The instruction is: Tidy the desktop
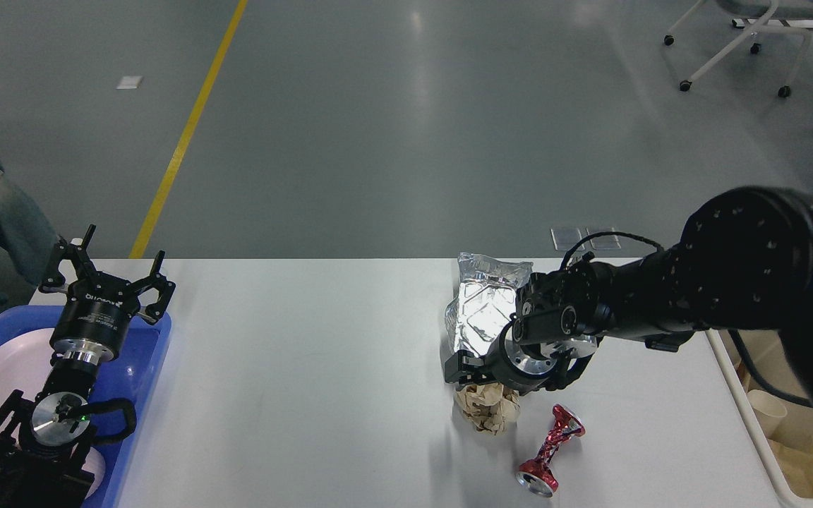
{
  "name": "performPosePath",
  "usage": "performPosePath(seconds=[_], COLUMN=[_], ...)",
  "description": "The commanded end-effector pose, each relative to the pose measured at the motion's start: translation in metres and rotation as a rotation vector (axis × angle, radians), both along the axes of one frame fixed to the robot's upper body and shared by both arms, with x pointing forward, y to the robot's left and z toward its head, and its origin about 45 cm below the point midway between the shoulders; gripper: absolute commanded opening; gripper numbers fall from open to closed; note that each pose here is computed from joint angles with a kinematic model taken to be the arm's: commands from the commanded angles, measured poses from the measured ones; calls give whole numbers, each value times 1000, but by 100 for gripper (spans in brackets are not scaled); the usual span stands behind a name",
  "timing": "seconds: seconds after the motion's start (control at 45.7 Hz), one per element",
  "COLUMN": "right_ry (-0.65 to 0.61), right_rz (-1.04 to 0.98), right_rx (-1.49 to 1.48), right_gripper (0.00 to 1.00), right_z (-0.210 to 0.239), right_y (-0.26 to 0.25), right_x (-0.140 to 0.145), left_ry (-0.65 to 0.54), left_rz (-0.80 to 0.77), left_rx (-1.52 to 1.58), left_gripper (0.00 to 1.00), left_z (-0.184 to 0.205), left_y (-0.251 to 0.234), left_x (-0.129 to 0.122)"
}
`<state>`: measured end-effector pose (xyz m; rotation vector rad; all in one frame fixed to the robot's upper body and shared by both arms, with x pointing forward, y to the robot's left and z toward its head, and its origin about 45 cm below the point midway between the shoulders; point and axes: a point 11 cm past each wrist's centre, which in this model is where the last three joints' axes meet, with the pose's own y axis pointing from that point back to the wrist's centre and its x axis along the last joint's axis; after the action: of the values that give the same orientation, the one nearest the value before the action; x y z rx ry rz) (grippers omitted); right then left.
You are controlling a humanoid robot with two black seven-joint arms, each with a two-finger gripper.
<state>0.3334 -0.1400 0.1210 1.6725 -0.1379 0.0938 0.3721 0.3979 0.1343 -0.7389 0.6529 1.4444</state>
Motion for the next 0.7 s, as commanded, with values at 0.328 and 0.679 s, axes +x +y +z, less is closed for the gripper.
performPosePath(seconds=[0.328, 0.679], right_ry=[-48, -35], right_rz=[-47, -86], right_rx=[16, 19], right_gripper=[100, 13], right_z=[-50, -62], right_y=[3, -1], right_x=[-7, -18], left_ry=[0, 0], left_rz=[0, 0], left_rx=[0, 0], left_gripper=[96, 96], left_z=[0, 0], left_y=[0, 0], left_x=[0, 0])
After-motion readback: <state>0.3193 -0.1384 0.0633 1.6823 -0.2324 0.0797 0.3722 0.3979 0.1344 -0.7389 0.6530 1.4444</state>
